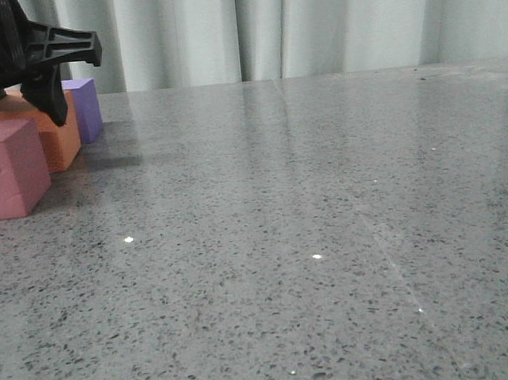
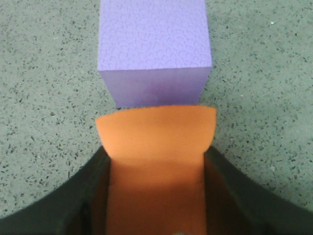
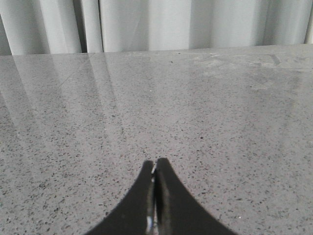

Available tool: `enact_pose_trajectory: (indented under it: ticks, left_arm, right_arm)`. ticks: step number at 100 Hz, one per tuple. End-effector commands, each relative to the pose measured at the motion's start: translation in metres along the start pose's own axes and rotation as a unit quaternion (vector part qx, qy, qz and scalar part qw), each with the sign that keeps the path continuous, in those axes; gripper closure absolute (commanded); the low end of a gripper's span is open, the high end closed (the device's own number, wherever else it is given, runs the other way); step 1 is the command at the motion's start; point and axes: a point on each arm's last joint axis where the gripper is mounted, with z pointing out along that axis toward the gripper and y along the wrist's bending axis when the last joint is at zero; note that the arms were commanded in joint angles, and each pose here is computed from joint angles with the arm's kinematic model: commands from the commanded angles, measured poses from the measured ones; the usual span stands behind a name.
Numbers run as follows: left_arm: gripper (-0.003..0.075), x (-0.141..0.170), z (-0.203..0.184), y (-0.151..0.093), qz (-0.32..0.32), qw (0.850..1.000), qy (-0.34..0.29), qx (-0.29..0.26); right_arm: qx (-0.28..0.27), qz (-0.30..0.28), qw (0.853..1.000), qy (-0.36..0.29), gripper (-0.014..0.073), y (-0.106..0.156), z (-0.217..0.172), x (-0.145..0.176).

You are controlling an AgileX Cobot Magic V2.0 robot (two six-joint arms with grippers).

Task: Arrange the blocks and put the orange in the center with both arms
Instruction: 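Lower the orange cube between the purple and pink cubes, open left gripper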

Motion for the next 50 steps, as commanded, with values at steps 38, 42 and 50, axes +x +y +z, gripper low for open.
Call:
enact_pose_trajectory:
  ticks: [38,42,50]
  left_arm:
    - [0.0286,-0.0125,-0.0102,-0.0026,0.005,0.999,-0.034,0.022]
    - [0.0263,-0.0128,-0.0111,-0.0024,0.005,0.999,-0.035,0.022]
    - [0.0263,-0.015,-0.0147,-0.002,0.002,0.999,-0.04,0.025]
  right_arm:
    - [-0.002,-0.005,0.998,-0.062,0.0662,0.0008,-0.0033,-0.0136]
    - [-0.002,-0.005,0.998,-0.062,0.0662,0.0008,-0.0033,-0.0136]
    - [-0.002,-0.005,0.998,-0.062,0.0662,0.0008,-0.0033,-0.0136]
